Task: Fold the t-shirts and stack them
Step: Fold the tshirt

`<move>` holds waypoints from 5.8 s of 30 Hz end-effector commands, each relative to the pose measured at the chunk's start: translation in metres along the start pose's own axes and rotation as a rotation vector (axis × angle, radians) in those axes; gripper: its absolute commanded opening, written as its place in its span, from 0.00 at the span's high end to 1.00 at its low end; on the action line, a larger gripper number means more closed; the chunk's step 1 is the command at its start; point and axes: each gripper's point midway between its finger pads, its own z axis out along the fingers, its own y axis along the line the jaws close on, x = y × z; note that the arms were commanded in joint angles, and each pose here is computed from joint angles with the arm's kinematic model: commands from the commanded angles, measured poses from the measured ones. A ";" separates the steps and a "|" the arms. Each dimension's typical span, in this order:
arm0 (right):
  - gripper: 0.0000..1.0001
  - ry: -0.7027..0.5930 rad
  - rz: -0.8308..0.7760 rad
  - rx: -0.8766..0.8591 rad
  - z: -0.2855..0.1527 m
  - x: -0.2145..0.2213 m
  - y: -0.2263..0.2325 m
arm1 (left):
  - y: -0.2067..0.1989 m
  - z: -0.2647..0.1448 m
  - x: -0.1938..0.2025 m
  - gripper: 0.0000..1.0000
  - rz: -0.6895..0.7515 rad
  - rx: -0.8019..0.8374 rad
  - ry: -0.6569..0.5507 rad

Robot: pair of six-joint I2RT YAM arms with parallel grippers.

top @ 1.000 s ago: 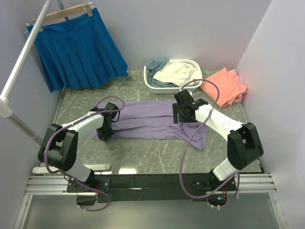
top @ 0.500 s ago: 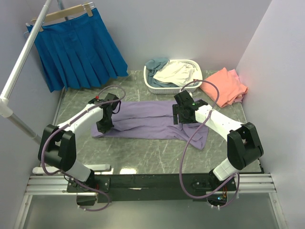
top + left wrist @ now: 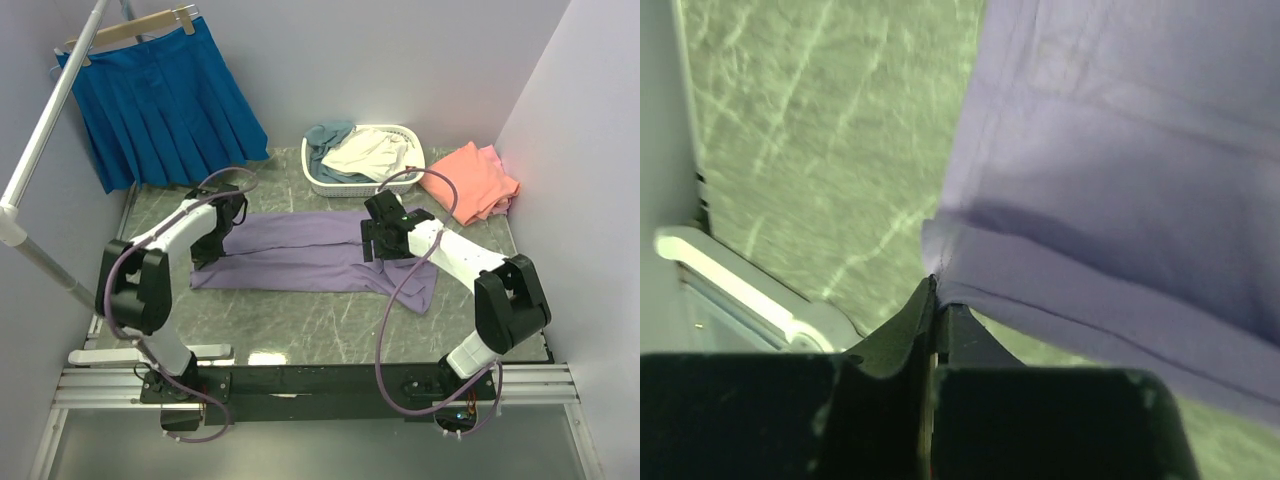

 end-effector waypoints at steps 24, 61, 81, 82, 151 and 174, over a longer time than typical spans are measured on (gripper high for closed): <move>0.14 -0.059 0.041 0.120 -0.009 -0.021 -0.033 | 0.027 0.032 -0.057 0.01 -0.007 -0.374 -0.114; 0.31 0.020 0.165 0.034 0.021 0.023 -0.016 | -0.144 0.005 -0.020 0.01 0.084 0.414 -0.109; 0.74 0.014 0.155 0.040 0.012 0.014 -0.016 | -0.142 0.013 -0.017 0.01 0.099 0.382 -0.098; 0.65 0.014 0.155 0.033 0.011 0.014 -0.014 | -0.141 0.013 -0.017 0.01 0.099 0.380 -0.099; 0.70 -0.083 -0.048 0.376 0.034 -0.120 -0.033 | -0.149 0.027 0.009 0.00 0.203 0.300 -0.061; 0.50 0.101 0.113 -0.302 0.044 -0.026 0.067 | -0.154 0.021 0.012 0.01 0.224 0.300 -0.082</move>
